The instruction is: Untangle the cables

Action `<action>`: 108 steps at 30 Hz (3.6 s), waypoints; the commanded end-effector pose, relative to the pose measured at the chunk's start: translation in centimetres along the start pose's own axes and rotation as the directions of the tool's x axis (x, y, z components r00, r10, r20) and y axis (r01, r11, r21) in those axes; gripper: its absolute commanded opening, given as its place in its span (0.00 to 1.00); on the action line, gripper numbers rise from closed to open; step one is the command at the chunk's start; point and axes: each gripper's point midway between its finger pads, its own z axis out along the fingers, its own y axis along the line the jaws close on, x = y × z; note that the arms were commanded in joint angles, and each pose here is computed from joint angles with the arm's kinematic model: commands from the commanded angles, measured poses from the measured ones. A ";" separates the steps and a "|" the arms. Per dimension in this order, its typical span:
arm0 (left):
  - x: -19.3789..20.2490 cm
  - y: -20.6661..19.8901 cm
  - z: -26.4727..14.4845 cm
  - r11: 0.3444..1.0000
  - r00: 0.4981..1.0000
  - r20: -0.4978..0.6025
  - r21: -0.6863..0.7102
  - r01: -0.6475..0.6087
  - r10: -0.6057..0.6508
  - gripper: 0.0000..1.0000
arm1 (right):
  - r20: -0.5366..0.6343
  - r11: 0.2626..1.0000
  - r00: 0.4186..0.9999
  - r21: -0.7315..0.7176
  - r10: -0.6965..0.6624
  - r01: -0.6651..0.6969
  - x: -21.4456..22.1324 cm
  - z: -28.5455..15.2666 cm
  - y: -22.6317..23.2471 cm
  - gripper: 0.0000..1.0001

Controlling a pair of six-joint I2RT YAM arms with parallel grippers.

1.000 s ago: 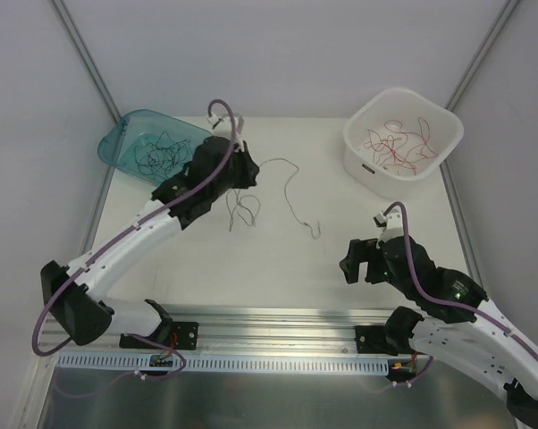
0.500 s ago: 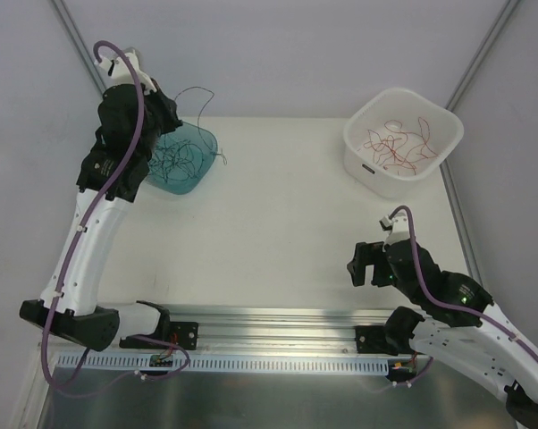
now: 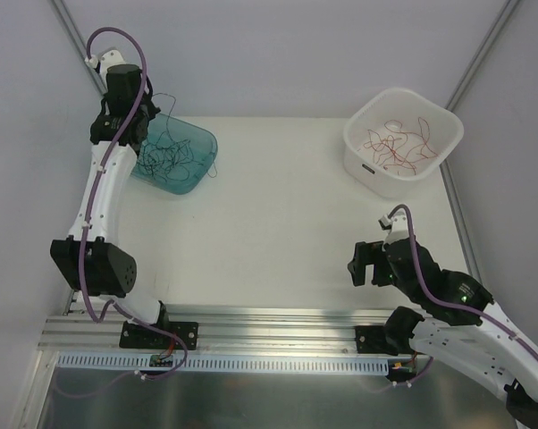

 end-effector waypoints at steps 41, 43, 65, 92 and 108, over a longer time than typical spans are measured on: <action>19.8 -7.6 3.7 0.980 0.950 -0.264 -0.067 -0.189 0.165 0.66 | -0.027 0.999 0.999 -0.010 -0.031 0.031 0.3 0.7 0.5 1.00; 20.8 -8.1 4.4 0.979 0.951 -0.268 -0.087 -0.183 0.154 0.65 | -0.031 0.999 0.999 -0.012 -0.032 0.031 0.5 0.8 0.5 0.99; 24.9 -9.2 8.0 0.943 0.991 -0.102 -0.329 0.045 -0.082 0.51 | -0.044 0.997 0.996 -0.008 -0.073 0.073 1.6 0.9 -0.2 1.00; 24.8 -8.6 6.8 0.950 0.990 -0.143 -0.311 -0.029 -0.016 0.02 | -0.003 0.997 0.998 -0.037 -0.069 0.069 1.6 0.9 -0.1 0.99; 14.2 -5.1 3.9 0.981 0.980 -0.177 -0.150 -0.123 0.096 0.05 | -0.001 0.998 0.998 -0.042 -0.057 0.057 1.2 0.0 -0.1 1.00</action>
